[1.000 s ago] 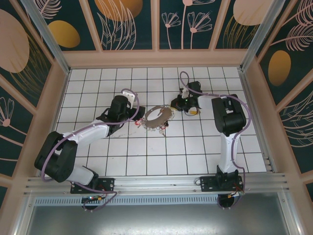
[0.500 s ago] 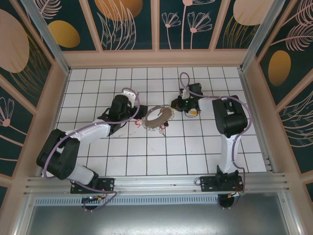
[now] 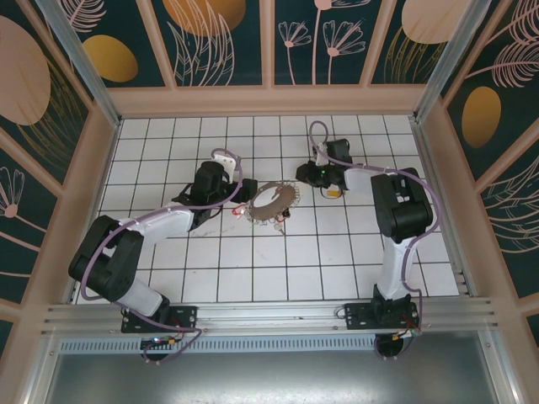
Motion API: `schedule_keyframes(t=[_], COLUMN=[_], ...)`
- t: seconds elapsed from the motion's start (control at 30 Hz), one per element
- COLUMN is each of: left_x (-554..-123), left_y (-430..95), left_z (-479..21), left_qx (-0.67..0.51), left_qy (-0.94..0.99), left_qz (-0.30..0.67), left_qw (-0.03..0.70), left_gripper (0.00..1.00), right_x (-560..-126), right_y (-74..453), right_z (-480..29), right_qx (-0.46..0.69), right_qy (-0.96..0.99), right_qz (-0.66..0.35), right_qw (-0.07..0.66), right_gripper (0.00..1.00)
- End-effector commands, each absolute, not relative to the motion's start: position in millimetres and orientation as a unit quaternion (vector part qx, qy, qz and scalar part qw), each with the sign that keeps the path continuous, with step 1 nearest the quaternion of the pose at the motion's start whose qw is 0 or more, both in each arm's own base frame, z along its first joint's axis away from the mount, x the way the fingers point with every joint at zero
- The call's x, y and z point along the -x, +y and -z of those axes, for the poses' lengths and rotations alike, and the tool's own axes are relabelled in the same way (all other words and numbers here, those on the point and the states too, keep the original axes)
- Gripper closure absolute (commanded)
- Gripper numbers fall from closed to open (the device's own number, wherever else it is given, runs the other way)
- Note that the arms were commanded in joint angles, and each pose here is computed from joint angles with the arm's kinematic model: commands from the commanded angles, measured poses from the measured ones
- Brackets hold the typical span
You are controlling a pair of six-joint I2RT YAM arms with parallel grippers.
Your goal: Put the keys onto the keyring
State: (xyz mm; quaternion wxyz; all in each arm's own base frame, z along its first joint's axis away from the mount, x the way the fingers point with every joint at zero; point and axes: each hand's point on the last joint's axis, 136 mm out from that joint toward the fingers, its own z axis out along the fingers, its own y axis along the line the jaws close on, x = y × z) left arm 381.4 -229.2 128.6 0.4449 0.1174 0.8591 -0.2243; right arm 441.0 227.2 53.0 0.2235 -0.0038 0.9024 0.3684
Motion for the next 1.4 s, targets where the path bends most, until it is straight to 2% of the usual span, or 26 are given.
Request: schedule_keyframes(t=[0.0, 0.27, 0.6, 1.03, 1.37], left_x=[-387.9, -385.7, -386.7, -386.8, -386.8], left_y=[-228.7, -225.5, -224.5, -224.7, -229.3], left_z=[-141.8, -141.7, -139.5, -136.3, -137.1], left_qx=[-0.1, -0.091, -0.09, -0.093, -0.101], left_qy=[0.855, 0.86, 0.863, 0.866, 0.865], left_qz=[0.23, 0.229, 0.226, 0.223, 0.231], left_qw=[0.454, 0.447, 0.442, 0.438, 0.435], left_gripper=[0.19, 0.19, 0.19, 0.19, 0.19], right_x=[-449.3, -448.9, -441.1, -437.3, -435.2], right_y=[235.8, 257.0, 253.2, 255.1, 258.1], right_z=[-68.5, -52.5, -37.1, -26.2, -29.8], right_qx=[0.031, 0.045, 0.048, 0.046, 0.045], right_qy=[0.903, 0.914, 0.928, 0.932, 0.933], right_qz=[-0.355, -0.343, -0.321, -0.319, -0.321], right_qw=[0.242, 0.211, 0.184, 0.166, 0.156], right_gripper=[0.79, 0.79, 0.75, 0.85, 0.88])
